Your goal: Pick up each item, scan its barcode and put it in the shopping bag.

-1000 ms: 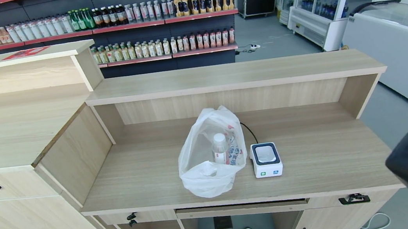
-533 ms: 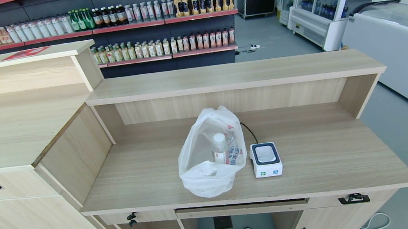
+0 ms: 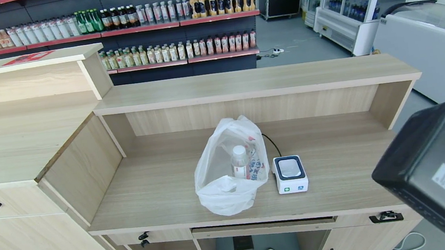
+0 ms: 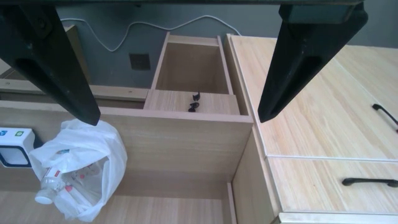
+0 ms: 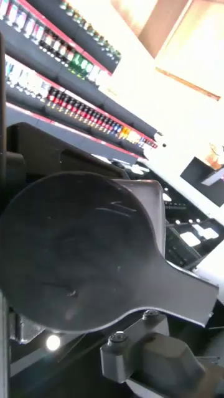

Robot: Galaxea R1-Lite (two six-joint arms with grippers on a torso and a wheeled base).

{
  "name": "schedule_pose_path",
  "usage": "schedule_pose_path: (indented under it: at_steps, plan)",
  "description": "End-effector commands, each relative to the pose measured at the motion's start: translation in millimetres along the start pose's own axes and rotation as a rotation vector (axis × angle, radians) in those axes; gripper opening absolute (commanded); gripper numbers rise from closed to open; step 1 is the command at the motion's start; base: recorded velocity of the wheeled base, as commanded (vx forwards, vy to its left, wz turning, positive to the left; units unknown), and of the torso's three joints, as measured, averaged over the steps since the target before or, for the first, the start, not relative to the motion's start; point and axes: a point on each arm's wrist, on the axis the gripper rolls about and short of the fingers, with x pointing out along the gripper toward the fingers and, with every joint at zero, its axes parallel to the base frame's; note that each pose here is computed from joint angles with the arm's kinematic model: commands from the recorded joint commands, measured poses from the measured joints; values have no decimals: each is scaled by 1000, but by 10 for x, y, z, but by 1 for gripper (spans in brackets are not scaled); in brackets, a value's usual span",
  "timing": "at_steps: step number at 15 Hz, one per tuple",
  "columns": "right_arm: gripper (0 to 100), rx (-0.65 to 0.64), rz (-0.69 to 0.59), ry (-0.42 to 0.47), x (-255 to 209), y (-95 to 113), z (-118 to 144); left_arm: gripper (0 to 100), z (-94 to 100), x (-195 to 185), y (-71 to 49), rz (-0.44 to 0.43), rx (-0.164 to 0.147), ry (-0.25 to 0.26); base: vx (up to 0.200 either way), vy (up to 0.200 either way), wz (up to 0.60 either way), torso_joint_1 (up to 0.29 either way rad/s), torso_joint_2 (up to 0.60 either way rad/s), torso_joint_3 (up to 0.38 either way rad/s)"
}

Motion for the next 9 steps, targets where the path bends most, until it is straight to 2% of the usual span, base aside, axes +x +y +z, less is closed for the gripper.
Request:
schedule_pose_path:
  at_steps: [1,5,9]
  plan:
    - [0,24,-8,-27,71,66,-8,100,0,0,0,1,0,0,0,0,0,0,0,0]
    - [0,39,-43,-73,200,108,-25,100,0,0,0,1,0,0,0,0,0,0,0,0]
    - [0,21,-46,-66,206,61,-29,100,0,0,0,1,0,0,0,0,0,0,0,0]
